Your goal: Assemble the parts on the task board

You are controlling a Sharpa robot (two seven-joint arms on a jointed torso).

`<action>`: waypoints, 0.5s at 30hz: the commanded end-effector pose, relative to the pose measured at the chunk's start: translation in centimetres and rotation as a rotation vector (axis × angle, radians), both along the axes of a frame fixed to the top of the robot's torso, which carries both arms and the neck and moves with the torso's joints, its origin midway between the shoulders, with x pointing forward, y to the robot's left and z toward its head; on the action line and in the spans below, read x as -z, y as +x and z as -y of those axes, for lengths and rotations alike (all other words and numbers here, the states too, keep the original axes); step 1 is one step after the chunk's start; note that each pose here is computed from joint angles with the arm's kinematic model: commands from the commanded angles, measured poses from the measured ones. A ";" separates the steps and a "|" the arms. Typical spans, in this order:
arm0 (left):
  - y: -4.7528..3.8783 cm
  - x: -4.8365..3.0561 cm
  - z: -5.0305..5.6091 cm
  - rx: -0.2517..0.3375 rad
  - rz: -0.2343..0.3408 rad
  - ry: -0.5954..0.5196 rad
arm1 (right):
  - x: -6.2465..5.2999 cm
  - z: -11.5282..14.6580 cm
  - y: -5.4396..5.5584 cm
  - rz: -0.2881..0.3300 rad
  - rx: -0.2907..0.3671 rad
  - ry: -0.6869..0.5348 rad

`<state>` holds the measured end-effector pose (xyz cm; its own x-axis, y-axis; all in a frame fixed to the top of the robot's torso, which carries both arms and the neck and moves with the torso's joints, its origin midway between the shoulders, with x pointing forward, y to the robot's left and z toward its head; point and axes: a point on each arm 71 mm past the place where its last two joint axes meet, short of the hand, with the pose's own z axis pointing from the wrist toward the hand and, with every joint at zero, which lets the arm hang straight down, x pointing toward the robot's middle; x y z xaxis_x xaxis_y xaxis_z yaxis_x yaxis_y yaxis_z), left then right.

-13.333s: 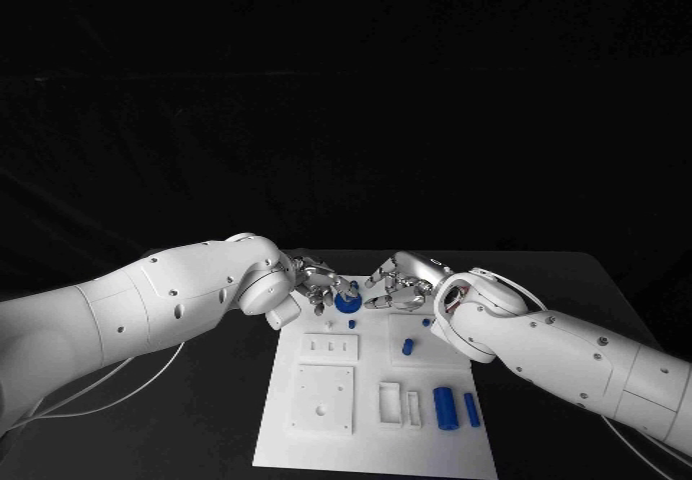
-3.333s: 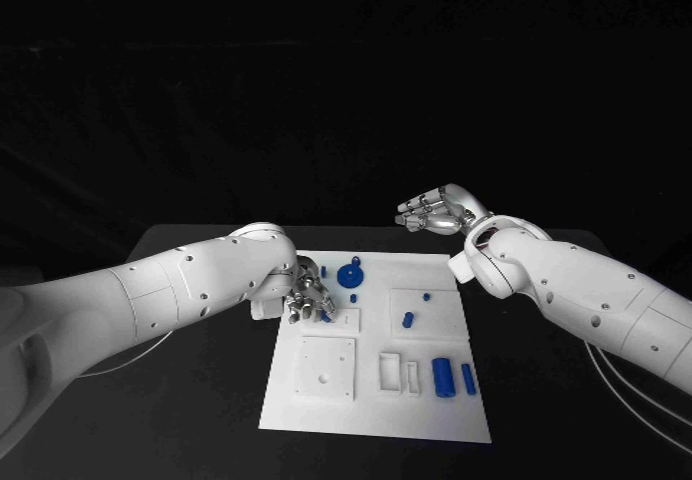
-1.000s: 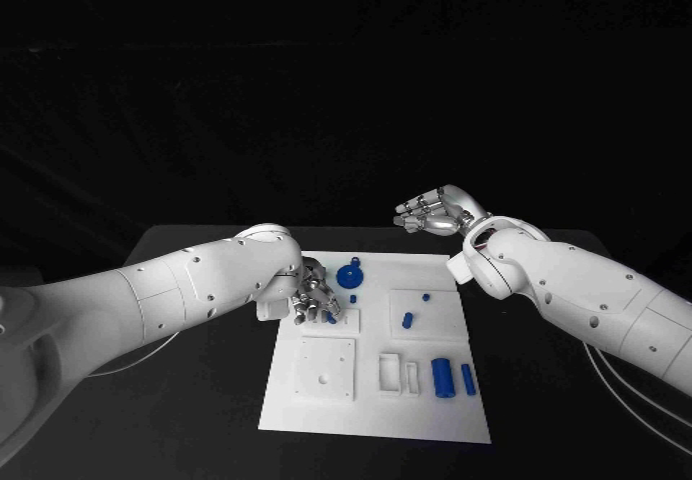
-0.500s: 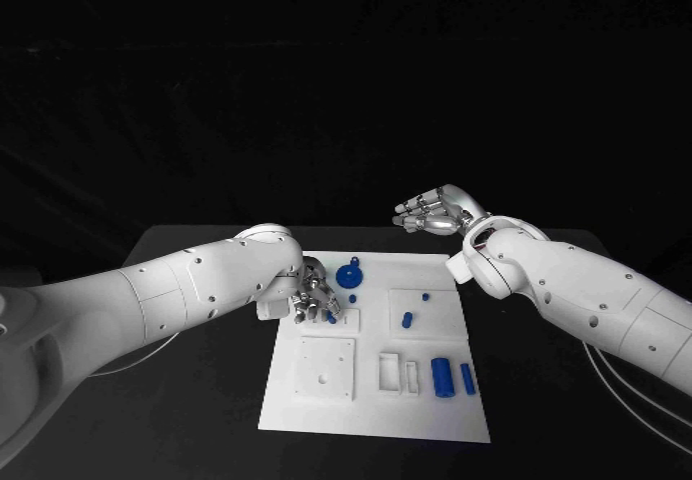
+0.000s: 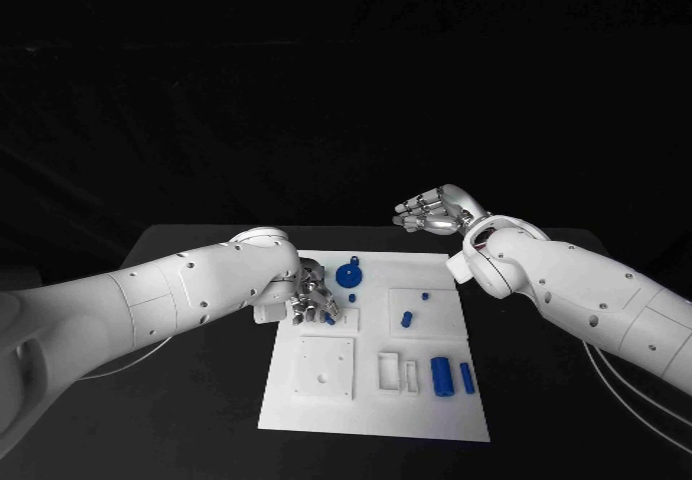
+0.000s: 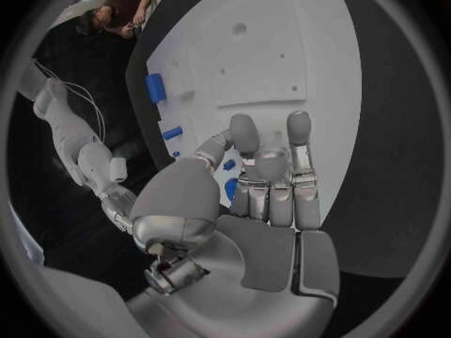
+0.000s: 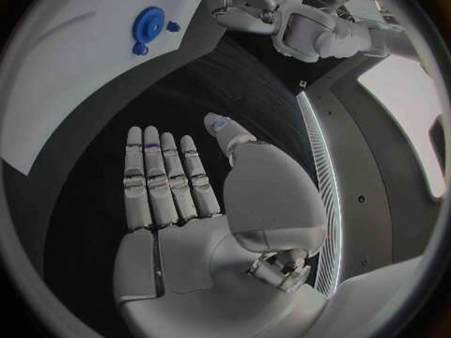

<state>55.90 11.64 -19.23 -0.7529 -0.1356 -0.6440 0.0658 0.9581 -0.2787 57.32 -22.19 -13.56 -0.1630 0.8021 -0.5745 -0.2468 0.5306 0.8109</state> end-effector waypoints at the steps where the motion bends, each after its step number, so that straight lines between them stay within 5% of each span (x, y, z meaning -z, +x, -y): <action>1: -0.16 0.22 0.0 0.001 0.019 0.006 | 0.0 -0.1 -0.1 -0.002 -0.015 -0.003; 15: -0.22 0.17 0.0 0.006 0.041 -0.005 | 0.1 -0.1 -0.1 -0.004 -0.015 -0.003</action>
<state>55.67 11.68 -19.27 -0.7382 -0.1383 -0.6602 0.0738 0.9563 -0.2828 57.31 -22.22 -13.67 -0.1639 0.8019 -0.5745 -0.2448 0.5311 0.8112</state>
